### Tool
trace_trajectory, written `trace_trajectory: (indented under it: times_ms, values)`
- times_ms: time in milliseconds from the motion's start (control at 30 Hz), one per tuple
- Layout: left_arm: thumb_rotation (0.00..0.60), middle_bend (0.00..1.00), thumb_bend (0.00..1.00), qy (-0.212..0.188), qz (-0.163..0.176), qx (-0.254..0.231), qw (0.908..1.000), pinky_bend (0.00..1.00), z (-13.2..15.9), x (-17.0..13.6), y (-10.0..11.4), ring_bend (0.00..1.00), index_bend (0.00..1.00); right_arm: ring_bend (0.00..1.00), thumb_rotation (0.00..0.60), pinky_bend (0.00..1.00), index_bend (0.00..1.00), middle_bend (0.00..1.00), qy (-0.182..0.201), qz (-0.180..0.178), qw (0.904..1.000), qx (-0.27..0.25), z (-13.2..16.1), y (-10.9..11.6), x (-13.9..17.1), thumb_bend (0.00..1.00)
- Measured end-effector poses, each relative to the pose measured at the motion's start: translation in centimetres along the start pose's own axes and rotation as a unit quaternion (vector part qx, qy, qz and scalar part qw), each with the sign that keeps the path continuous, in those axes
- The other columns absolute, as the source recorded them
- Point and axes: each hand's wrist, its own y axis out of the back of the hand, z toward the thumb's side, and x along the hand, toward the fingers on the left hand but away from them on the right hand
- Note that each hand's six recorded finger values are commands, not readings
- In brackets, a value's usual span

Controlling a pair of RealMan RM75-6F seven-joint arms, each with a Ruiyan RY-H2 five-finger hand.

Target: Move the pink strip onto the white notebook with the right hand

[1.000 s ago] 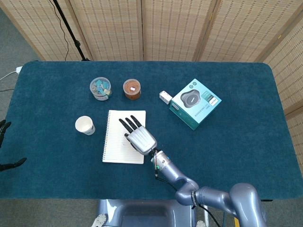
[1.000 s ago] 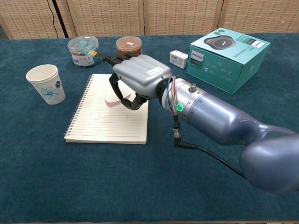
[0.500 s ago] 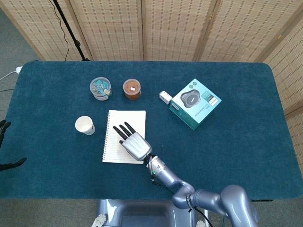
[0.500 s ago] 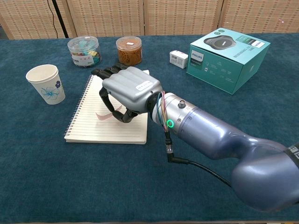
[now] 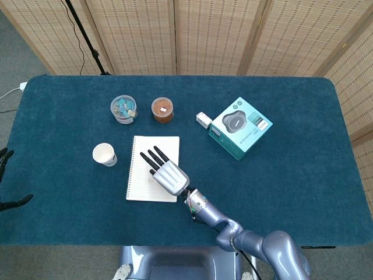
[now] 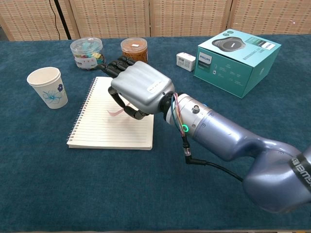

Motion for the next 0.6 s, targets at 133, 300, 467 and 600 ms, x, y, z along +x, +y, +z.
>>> trace_trajectory:
  times_ms: [133,300,467,600]
  values:
    - [0.6,0.0,0.0,-0.001,-0.001,0.001,1.0,0.0,0.09,0.0,-0.09,0.0,0.0,0.0,0.6,0.0,0.43,0.0,0.007,-0.005,0.9998,0.017,-0.12,-0.2,0.19,0.51]
    - [0.6,0.0,0.0,-0.002,-0.001,0.002,1.0,0.0,0.16,-0.06,-0.1,0.0,0.0,0.0,0.6,0.0,0.28,0.0,0.012,-0.003,0.9998,0.017,-0.02,-0.39,0.4,0.51]
    - [0.6,0.0,0.0,-0.001,0.0,0.002,1.0,0.0,0.12,-0.08,-0.04,0.0,0.0,0.0,0.6,0.0,0.27,0.0,0.013,-0.003,0.9998,0.014,-0.14,-0.45,0.61,0.52]
    - [0.6,0.0,0.0,-0.001,0.0,0.001,1.0,0.0,0.09,-0.09,0.01,0.0,0.0,0.0,0.6,0.0,0.26,0.0,0.011,-0.011,0.9998,0.015,-0.35,-0.11,0.63,0.52]
